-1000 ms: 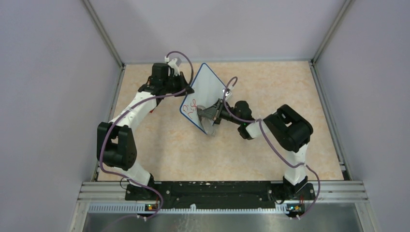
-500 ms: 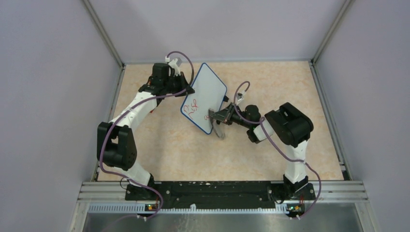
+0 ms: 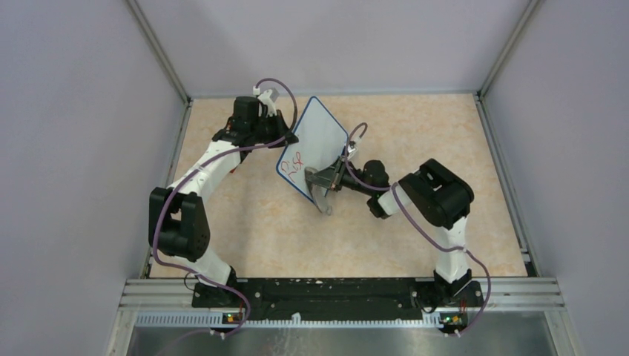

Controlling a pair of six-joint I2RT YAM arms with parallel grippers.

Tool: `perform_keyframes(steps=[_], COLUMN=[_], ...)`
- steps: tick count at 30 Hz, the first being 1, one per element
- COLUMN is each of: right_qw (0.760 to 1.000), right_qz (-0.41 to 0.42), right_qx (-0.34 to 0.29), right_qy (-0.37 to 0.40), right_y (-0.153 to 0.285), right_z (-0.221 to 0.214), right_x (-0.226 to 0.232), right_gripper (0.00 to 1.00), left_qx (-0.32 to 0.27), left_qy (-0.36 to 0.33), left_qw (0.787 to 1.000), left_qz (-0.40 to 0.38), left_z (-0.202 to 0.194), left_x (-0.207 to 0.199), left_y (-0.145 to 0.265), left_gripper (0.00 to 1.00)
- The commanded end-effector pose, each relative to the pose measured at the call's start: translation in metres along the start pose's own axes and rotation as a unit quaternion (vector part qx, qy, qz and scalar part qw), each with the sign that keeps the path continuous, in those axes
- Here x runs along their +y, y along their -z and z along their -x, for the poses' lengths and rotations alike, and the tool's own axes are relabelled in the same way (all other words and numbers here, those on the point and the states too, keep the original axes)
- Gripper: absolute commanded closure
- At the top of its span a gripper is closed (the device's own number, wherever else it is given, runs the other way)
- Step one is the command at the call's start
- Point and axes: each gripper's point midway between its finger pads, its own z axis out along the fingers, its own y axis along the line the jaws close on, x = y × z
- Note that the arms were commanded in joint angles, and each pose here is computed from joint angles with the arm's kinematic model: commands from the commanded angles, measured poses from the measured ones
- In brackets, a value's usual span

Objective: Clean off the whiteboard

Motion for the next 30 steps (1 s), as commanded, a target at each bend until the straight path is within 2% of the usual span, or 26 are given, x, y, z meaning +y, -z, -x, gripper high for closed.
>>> perform_keyframes(steps=[1,5,14,19,23,30], right_qw=[0.990,0.991,0.999,0.997,0.998,0.993], right_qz=[0.132,0.125,0.024,-0.014,-0.004,0.107], right_qx=[0.038,0.032,-0.023,-0.028,-0.017,0.046], right_qy=[0.029,0.026,-0.042,-0.073,-0.057,-0.002], right_y=[-0.020,-0.018,0.008,0.013,0.006,-0.025], right_z=[-0.022,-0.020,0.009,0.011,0.007,-0.020], right_x=[0.074,0.070,-0.017,-0.050,-0.039,0.040], right_gripper=[1.00,1.00,1.00,1.00,1.00,1.00], left_qx=[0.004,0.005,0.004,0.003,0.002,0.002], left_qy=[-0.009,-0.009,-0.010,-0.010,-0.010,-0.010], left_qw=[1.000,1.000,1.000,1.000,1.000,1.000], left_qz=[-0.017,-0.013,-0.014,-0.016,-0.017,-0.017], left_z=[-0.003,-0.004,-0.003,-0.003,-0.002,-0.003], left_x=[-0.012,-0.010,-0.011,-0.012,-0.013,-0.013], left_y=[0.002,0.001,0.002,0.003,0.004,0.003], left_gripper=[1.00,1.00,1.00,1.00,1.00,1.00])
